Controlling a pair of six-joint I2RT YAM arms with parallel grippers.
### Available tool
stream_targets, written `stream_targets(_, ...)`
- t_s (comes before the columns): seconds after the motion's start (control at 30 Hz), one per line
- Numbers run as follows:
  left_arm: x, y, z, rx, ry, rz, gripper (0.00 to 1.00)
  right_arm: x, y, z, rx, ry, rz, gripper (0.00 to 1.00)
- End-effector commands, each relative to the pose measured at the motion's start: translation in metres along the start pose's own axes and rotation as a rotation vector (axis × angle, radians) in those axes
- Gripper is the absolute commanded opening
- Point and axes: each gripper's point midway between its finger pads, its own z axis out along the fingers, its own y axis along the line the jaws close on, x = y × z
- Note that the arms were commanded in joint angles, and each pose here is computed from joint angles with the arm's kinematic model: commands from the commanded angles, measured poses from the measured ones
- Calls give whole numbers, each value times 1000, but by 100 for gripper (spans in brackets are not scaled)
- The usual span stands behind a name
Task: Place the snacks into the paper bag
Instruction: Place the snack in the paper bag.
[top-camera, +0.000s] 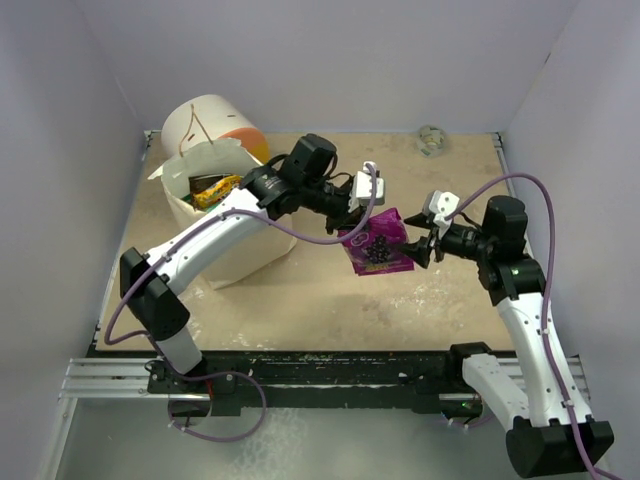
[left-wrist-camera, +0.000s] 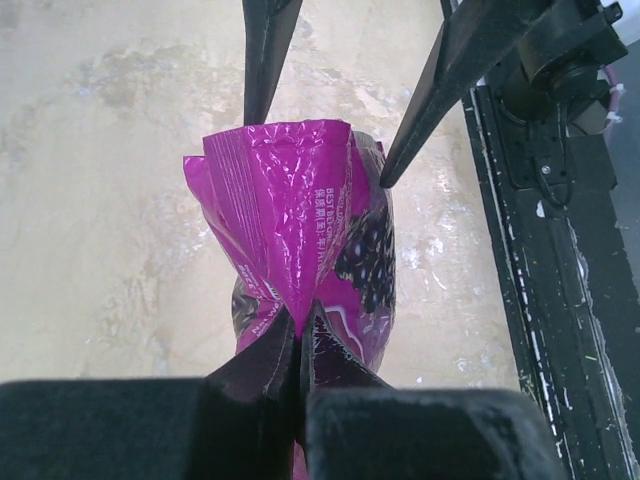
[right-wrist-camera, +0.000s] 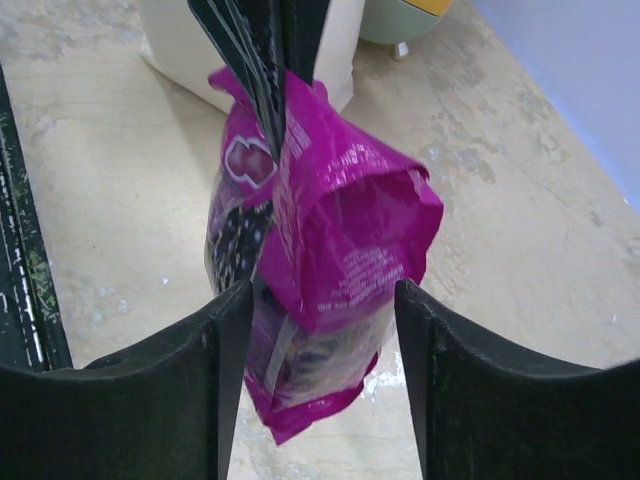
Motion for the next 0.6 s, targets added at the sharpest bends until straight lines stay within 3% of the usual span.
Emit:
stream_targets(0.0,-55,2,-36,-107,-113,164,0,-18,-12,-8,66,-26,-37,65)
stream_targets(0.27,-80,18,-68,-264,-103,261,0,-13,-26,-12,137,0,-25,71)
stream_targets(0.57,-136,40,-136,-557,-136,389,0,-13,-30,-15,171,6,-24,71)
